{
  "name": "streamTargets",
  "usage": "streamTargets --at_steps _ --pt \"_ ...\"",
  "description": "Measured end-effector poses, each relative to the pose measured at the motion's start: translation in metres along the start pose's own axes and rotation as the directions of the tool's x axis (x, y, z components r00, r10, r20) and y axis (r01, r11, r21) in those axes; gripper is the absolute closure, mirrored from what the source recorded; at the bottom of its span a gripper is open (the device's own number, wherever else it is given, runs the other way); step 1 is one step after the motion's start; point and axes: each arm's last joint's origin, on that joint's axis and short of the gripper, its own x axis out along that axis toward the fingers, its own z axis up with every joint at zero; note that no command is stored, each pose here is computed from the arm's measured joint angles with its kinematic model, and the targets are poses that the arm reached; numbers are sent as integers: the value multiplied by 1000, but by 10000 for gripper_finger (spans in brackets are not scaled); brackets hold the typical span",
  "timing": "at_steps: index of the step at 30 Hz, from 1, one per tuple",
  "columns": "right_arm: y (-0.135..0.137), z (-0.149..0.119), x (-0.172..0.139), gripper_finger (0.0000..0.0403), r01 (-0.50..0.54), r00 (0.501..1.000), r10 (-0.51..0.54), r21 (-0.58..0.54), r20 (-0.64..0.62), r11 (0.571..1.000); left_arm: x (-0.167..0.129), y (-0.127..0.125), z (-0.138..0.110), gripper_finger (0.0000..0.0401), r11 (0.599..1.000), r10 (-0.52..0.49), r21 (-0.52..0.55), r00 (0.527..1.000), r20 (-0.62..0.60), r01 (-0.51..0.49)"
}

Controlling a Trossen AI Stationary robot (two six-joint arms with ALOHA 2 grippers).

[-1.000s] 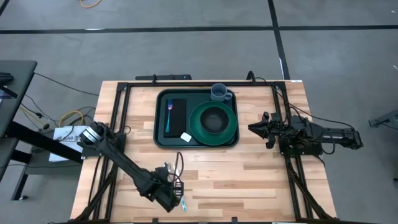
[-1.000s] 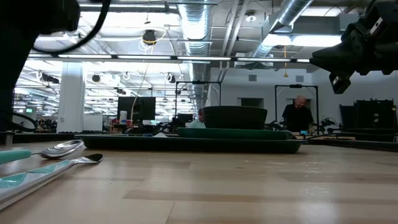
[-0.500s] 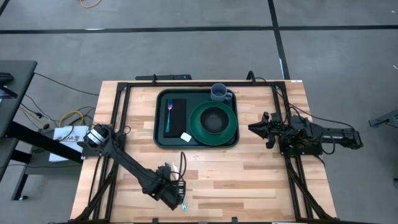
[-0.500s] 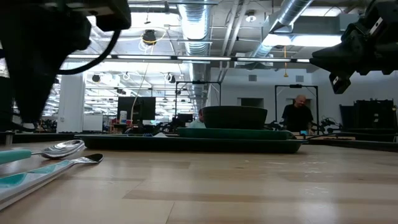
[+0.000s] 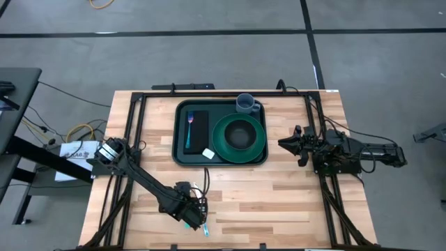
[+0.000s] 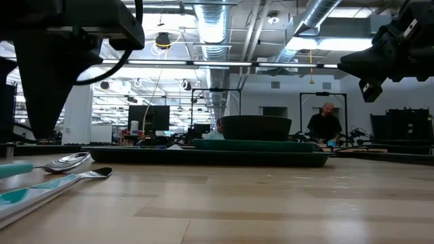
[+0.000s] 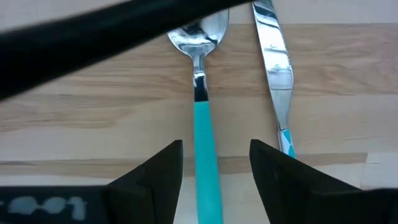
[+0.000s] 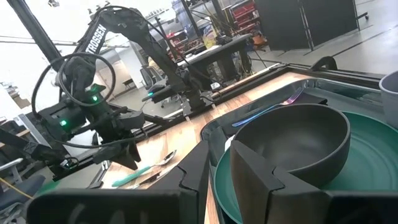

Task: Set up tray
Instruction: Put the light blue spoon beside the blue fork on top of the black towel on the black serving tray

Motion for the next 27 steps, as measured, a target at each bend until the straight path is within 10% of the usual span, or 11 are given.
streamTargets --at_steps 27 --pt "0 0 0 344 0 1000 0 0 0 1000 15 -7 7 228 988 -70 135 997 -31 73"
